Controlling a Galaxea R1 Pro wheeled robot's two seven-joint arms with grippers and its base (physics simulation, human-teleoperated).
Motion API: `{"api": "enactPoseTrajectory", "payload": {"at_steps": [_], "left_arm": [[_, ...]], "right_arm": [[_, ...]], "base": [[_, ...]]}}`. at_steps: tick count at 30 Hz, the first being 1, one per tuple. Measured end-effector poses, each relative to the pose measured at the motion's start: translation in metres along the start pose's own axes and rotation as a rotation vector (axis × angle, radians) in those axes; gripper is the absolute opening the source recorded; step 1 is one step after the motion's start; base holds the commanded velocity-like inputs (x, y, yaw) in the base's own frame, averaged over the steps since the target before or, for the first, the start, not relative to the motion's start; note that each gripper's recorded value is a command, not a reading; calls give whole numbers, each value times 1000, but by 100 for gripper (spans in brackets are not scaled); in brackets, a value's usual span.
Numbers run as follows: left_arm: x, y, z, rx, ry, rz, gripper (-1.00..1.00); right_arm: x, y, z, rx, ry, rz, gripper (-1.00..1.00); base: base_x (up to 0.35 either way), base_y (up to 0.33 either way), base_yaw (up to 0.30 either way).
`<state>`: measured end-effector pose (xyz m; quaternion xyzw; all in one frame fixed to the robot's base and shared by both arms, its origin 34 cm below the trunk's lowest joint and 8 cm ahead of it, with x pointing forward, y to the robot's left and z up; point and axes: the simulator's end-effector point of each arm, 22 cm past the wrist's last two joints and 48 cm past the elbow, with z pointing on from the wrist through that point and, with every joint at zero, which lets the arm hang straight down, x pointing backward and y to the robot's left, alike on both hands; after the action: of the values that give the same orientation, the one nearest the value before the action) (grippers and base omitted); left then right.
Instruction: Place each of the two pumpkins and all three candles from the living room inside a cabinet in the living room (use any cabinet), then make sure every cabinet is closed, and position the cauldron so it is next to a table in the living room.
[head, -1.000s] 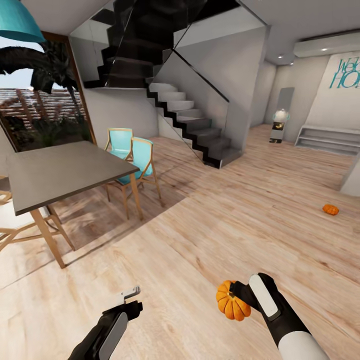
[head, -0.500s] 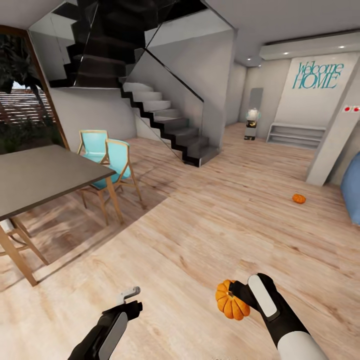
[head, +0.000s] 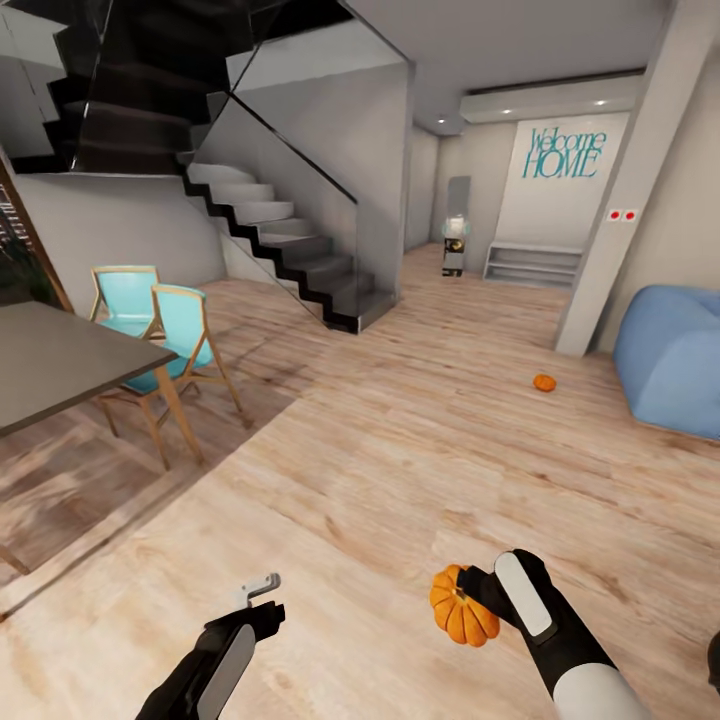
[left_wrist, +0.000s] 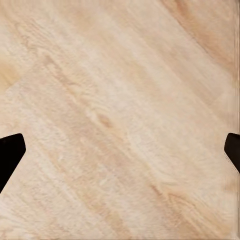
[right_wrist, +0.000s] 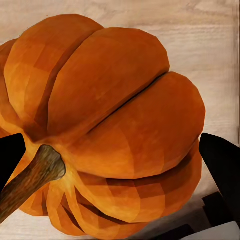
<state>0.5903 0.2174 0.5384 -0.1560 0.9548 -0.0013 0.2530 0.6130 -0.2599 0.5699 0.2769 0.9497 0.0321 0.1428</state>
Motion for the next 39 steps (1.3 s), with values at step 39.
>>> {"api": "enactPoseTrajectory", "payload": {"at_steps": [39], "left_arm": [[0,0,0,0,-2,1,100]], "right_arm": [[5,-3,3,10,14,-2,-100]], "base": [[337,20,-167]]}}
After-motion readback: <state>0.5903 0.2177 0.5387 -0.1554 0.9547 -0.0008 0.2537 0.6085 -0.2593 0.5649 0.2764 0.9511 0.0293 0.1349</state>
